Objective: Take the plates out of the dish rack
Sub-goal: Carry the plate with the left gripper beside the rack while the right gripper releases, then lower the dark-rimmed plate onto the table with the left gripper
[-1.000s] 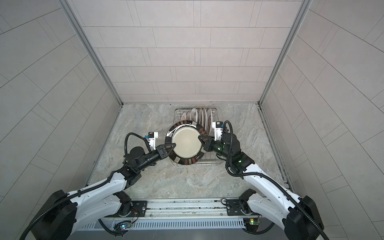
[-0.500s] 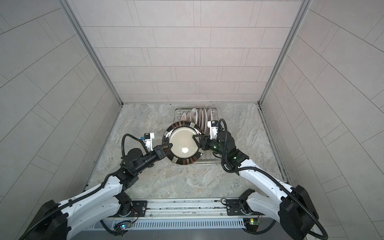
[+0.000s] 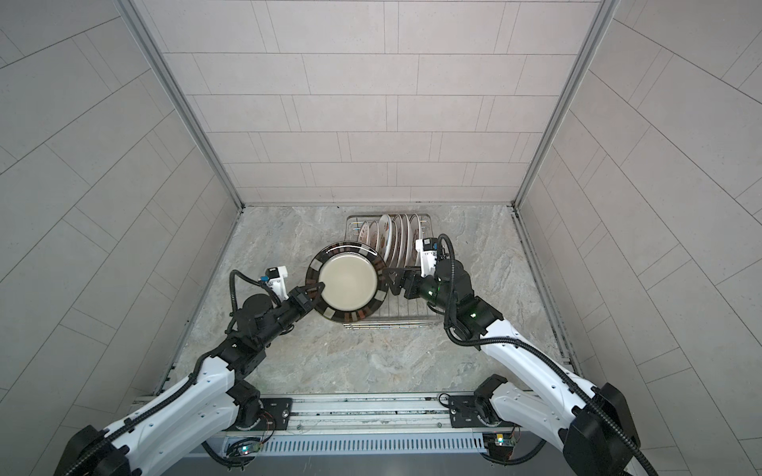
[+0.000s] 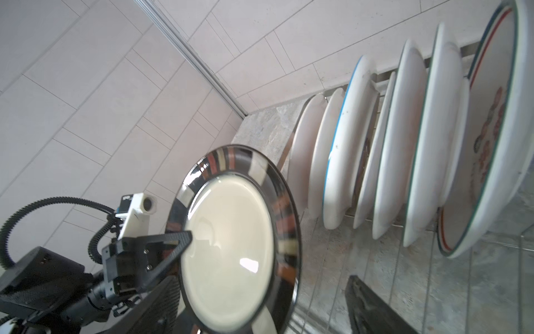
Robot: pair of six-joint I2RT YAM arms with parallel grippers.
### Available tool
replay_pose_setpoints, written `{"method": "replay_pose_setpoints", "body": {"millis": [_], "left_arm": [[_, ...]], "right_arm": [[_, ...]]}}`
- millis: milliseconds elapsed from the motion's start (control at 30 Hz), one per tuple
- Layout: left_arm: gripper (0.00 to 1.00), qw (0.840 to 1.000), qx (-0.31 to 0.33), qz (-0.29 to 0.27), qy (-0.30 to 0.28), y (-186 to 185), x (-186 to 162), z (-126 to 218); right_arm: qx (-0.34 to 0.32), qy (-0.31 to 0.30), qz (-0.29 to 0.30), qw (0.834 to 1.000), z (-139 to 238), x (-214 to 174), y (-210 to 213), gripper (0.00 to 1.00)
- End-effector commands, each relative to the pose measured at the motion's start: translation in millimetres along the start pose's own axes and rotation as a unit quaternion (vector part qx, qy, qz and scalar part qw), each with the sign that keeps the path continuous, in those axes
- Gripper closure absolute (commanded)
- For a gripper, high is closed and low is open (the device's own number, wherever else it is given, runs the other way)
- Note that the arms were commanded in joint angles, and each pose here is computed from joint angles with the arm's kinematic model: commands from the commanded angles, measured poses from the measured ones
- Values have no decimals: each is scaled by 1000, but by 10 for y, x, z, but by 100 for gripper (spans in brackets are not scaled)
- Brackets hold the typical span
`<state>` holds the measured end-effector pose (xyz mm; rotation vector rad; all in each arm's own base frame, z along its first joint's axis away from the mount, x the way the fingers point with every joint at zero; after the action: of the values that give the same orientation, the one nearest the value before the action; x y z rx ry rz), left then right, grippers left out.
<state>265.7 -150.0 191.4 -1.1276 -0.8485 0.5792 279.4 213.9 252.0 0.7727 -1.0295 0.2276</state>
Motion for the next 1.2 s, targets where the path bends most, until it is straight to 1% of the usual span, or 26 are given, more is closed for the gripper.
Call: {"method": "replay_pose_setpoints", "body": {"millis": [0,33,67,100,233,267,367,533,600,700,867,900,967,1033,1167], "left_arm": [[100,990,-119,29,-66,-615,362,211],[100,991,-106,36,-77,-504,398,227],[100,990,-100,40,-89,-464,457,253],[100,989,-97,45,-100,-448,514,278],[100,984,-87,62,-140,-350,724,375],[100,983,-81,66,-152,-314,774,399],[100,978,-60,73,-188,-193,901,451],[100,968,-32,80,-235,-5,1052,467],[100,964,-16,83,-251,86,1114,464],[100,960,-7,89,-266,181,1185,441],[100,954,18,87,-285,289,1286,395],[100,953,32,91,-286,383,1297,355],[100,952,37,89,-290,426,1311,323],[100,950,58,79,-298,493,1345,307],[100,946,81,84,-304,654,1373,260]], "right_arm": [[-24,-5,36,999,89,106,42,9],[-29,-4,44,999,95,103,49,9],[-33,-2,49,998,94,98,53,1],[-36,2,54,998,94,91,60,0],[-35,7,78,996,90,77,130,0],[-39,7,97,994,92,87,157,0],[-52,6,130,990,94,132,208,0],[-65,-1,168,984,57,164,254,0],[-60,-4,175,983,18,164,289,1],[-48,-10,186,981,-56,180,357,1],[-35,16,204,978,-225,122,469,1],[-34,21,208,977,-259,112,489,1],[-33,28,213,976,-317,101,514,1],[-35,34,214,976,-382,88,516,1],[-36,48,216,975,-491,52,529,1]]}}
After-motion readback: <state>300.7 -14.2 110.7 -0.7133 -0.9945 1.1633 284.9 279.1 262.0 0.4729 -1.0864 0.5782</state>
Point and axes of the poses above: each gripper's point midway between its finger pads, its own z axis back along the fingers, its own y axis along the line the jaws close on, x = y × z, the point moved 1 cm from there along z, back along the fingers, and after that the axes turned 10 degrees about z, right-handed, at the moved point
